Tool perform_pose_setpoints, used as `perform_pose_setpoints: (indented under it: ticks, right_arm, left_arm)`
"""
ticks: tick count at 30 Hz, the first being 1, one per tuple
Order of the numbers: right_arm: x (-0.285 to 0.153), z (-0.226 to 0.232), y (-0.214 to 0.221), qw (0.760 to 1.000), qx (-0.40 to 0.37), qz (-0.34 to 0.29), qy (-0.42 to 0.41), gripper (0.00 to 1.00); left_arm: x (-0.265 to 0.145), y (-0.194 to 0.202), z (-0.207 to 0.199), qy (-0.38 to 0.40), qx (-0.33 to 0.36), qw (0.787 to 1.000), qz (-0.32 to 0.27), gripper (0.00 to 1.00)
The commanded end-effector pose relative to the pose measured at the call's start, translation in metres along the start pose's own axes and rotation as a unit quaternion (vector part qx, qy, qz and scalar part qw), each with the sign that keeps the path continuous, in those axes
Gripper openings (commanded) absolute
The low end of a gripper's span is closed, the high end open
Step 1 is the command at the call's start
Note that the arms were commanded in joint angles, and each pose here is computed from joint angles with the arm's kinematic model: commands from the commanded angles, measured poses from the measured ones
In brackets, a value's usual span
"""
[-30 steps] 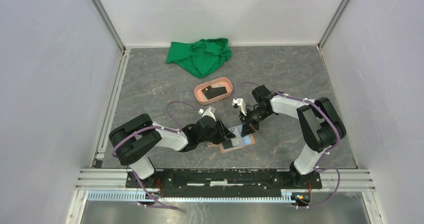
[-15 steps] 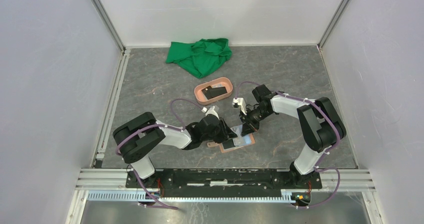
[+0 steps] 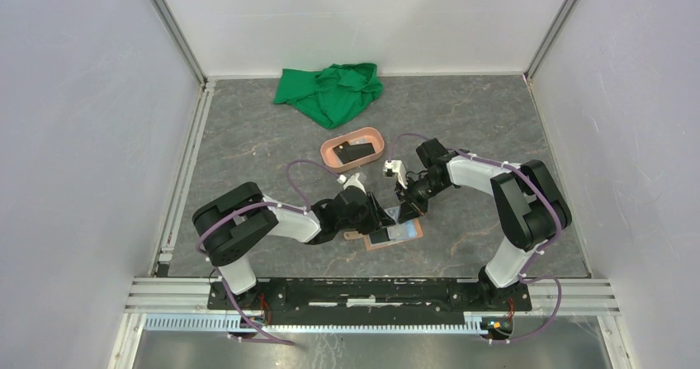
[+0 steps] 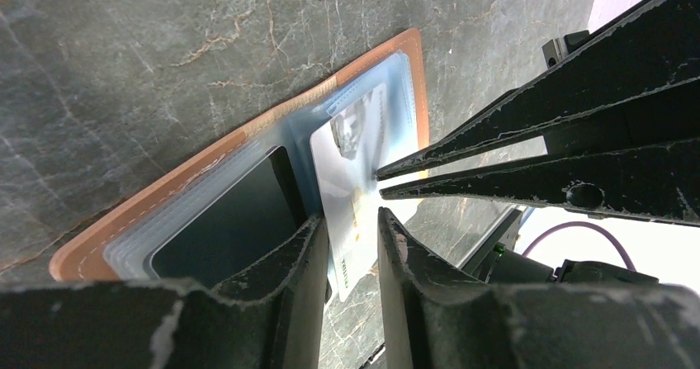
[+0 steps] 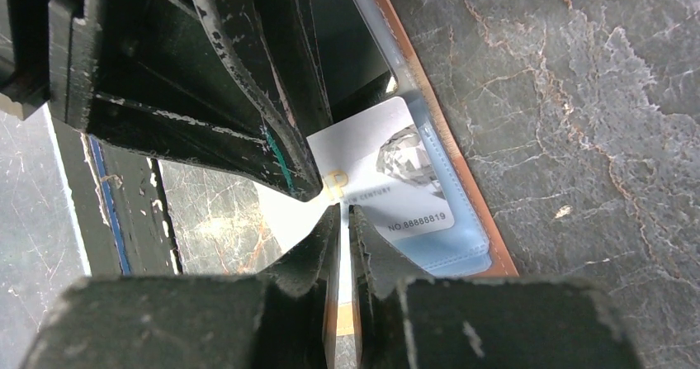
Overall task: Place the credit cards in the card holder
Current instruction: Insert the credit card into the card holder.
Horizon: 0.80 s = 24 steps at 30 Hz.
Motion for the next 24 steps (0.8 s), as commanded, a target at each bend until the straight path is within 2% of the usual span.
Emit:
perform_pose_setpoints:
  ticks: [1, 24]
  right_arm:
    - [-0.005, -0.005, -0.013, 1.0, -0.024, -0.012, 0.013, 0.14]
    - [-0.002, -0.007, -0.009, 1.0, -0.018, -0.008, 0.011, 0.14]
  left_arm:
    - [-0.002, 0.002, 0.002, -0.015, 0.033, 0.999, -0.003, 0.37]
    - [-0.022, -0.006, 0.002, -0.047, 0.054, 0.997, -0.021, 0.42]
Point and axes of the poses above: each gripper's point midway between its finger pads, its own x axis out along the fingers, its own z axis along the line the jaws close on, y = z × x, the point moved 4 cm from there along -x, back along the fingers, and after that the axes turned 5 degrees about -x, right-handed, at the moved point
